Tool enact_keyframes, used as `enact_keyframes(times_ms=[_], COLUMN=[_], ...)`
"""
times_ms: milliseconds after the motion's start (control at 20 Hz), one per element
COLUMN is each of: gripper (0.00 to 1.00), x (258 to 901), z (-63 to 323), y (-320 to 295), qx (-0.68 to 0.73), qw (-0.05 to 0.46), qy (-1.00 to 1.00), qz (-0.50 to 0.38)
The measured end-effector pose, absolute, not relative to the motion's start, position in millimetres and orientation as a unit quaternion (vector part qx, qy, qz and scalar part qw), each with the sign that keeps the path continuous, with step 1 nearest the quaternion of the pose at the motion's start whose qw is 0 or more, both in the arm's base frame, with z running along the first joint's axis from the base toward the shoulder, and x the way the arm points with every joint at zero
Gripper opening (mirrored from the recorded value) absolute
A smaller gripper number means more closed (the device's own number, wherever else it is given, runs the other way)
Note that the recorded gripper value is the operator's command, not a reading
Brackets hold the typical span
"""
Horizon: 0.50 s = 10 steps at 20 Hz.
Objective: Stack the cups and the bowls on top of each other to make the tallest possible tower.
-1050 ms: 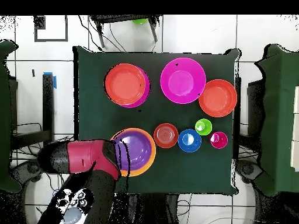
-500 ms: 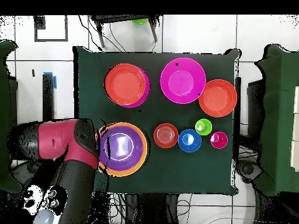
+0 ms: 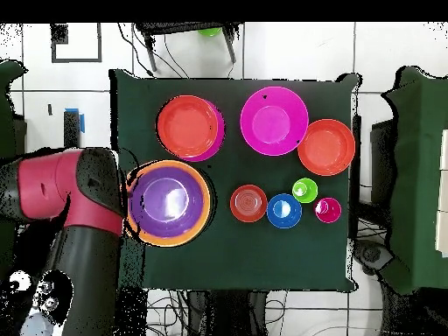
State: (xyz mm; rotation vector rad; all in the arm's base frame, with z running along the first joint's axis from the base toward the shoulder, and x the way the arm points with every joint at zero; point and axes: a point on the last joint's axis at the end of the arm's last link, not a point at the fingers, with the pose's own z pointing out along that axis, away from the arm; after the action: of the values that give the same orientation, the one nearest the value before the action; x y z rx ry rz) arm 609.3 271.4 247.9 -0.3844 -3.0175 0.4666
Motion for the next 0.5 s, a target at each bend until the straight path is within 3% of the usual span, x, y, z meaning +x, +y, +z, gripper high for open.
enact_keyframes(times_ms=[500], gripper=[0.0], x=[672.5], z=[249.0], y=[270.5], qx=[-0.119], qw=[-0.058], qy=[-0.983], qz=[0.125])
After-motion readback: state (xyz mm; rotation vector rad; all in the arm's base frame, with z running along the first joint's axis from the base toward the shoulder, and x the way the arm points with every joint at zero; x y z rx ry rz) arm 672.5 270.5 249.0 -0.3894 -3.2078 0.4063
